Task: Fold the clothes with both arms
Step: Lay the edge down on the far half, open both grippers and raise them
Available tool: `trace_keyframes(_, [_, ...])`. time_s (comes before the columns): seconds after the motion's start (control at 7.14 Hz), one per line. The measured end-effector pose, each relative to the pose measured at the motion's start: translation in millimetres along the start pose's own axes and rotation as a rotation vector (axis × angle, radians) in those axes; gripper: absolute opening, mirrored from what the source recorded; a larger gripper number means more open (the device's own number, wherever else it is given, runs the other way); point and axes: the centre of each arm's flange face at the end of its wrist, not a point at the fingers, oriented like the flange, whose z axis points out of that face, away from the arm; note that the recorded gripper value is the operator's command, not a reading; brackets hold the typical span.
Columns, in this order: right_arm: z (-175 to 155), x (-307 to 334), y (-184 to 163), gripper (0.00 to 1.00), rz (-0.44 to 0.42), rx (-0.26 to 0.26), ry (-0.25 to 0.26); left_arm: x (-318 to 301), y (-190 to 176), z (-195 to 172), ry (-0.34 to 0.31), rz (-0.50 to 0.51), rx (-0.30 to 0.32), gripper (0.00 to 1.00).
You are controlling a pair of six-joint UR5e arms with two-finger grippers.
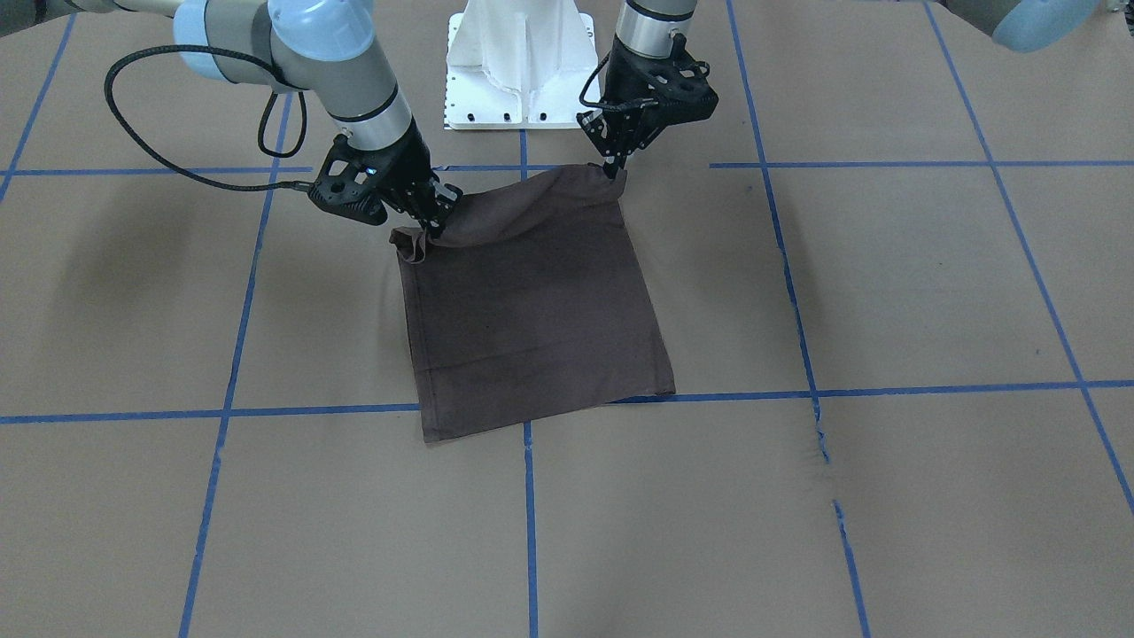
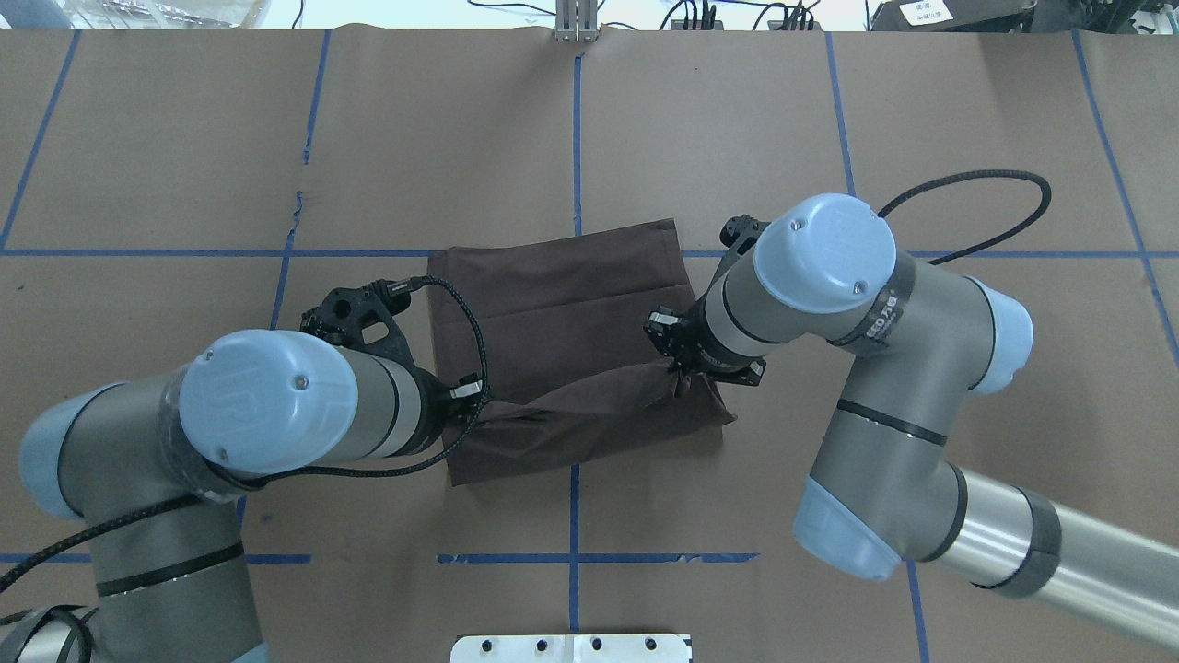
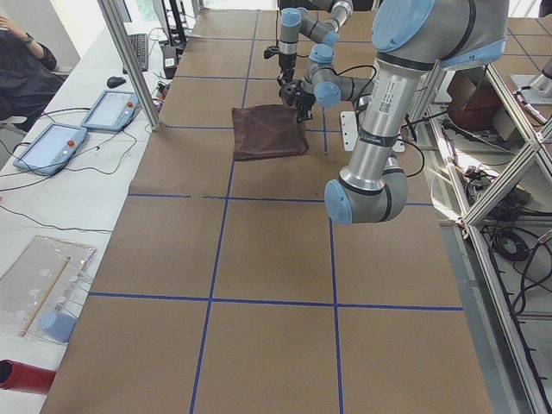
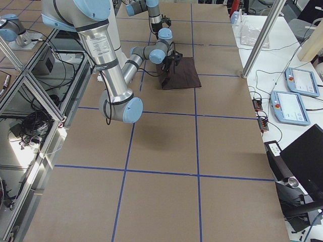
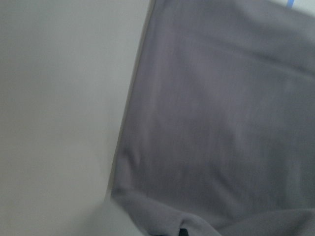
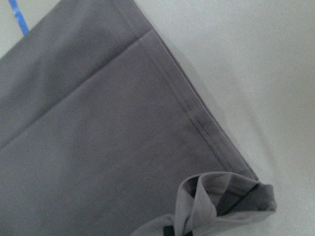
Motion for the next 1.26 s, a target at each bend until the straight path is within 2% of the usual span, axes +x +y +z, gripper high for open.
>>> trace_keyframes(0.28, [5,-27,-48,0.0,0.017,-0.002,0.006,7,-36,16,0.007,-0.011,0.04,0.0])
trace_keyframes(0.7, [32,-53,-76,0.0,0.019,0.001,-0.002,17,-72,55,0.019,-0.036,0.078,0.0])
trace_keyframes(0.84, [37,-62,-90,0.33,0.033,0.004,0.008,20,-93,62,0.015,-0.049,0.104,0.4])
trace_keyframes(0.98, [49,-81,-115,0.99,0.06,0.005,0.032,27,-128,73,0.003,-0.057,0.143,0.99])
trace_keyframes(1.26, [55,-114,-186,1.0,0.054,0.027,0.068,25,-226,107,-0.023,0.019,0.238,1.0])
